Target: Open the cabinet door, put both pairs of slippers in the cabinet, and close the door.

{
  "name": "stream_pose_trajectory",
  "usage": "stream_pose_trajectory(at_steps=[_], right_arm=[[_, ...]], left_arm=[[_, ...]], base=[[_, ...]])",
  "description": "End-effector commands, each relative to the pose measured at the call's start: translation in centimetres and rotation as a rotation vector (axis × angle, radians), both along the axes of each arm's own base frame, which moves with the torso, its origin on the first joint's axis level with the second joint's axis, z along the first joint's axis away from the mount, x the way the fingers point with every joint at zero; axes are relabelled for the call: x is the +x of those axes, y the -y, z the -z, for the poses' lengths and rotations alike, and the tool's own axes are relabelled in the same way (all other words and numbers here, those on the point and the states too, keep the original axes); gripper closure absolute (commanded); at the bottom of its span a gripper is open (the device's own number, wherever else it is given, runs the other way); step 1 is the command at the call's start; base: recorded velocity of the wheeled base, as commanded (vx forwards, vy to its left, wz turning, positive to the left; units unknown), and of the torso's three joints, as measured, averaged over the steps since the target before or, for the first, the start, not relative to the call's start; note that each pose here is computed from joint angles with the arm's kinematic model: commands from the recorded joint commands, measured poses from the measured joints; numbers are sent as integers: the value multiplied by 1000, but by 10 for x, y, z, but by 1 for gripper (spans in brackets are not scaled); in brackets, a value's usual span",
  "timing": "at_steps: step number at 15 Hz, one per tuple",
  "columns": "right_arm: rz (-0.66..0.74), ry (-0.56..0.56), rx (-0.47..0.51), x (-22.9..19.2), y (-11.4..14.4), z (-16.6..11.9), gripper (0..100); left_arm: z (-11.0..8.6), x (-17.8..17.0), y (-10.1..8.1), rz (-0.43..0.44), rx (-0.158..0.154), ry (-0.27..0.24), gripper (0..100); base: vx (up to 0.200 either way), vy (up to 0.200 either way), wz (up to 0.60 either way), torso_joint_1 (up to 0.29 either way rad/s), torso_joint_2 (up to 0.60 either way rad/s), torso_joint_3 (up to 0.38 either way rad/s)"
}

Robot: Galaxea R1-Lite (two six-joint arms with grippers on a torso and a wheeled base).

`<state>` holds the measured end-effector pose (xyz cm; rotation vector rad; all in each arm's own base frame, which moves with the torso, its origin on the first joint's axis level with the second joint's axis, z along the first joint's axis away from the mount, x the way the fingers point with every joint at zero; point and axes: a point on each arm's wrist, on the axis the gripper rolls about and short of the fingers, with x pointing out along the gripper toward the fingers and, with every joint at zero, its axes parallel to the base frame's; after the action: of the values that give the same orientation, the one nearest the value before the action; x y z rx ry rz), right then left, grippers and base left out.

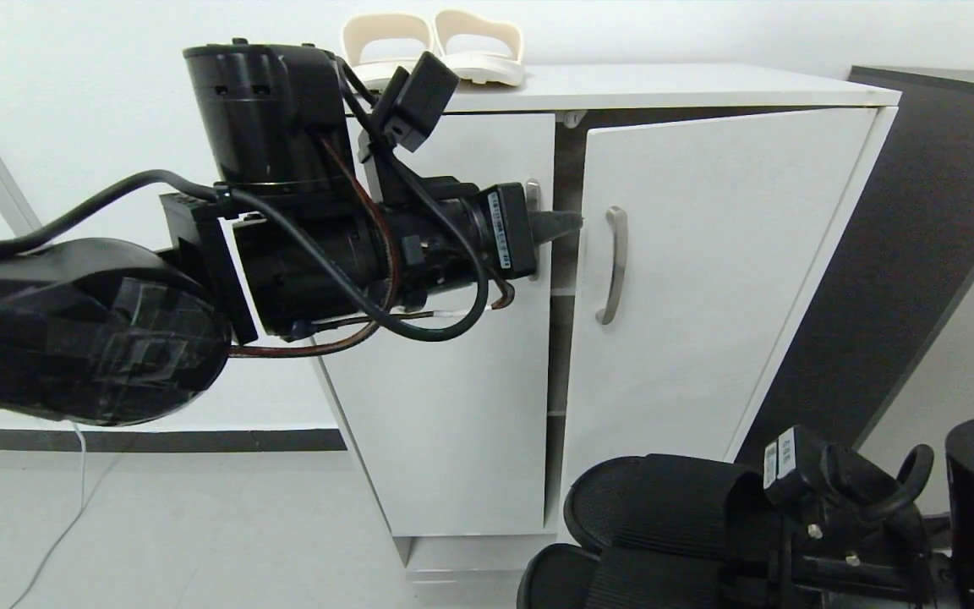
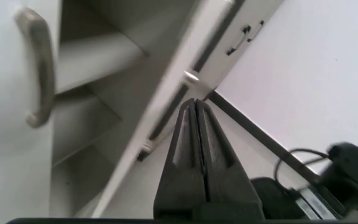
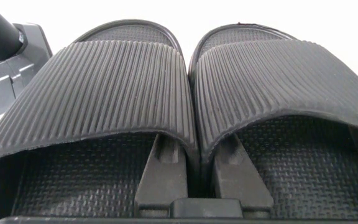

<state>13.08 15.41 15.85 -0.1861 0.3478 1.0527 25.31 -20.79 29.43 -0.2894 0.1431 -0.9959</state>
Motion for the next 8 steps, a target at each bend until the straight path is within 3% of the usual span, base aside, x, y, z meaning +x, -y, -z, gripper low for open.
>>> stream_pose_trajectory(at_steps=[1, 5, 8], right_arm=[[-9, 1, 0, -2, -1, 0, 100], [-18, 6, -11, -3, -1, 1, 100], [-35, -6, -25, -6, -2, 4, 100]], left_arm=[[8, 16, 4, -17, 12, -16, 100], [13, 35, 5, -48, 13, -21, 100], [6, 43, 11, -51, -48, -60, 100]], base=[[0, 0, 0, 0, 0, 0], [0, 0, 0, 0, 0, 0], [0, 0, 0, 0, 0, 0]])
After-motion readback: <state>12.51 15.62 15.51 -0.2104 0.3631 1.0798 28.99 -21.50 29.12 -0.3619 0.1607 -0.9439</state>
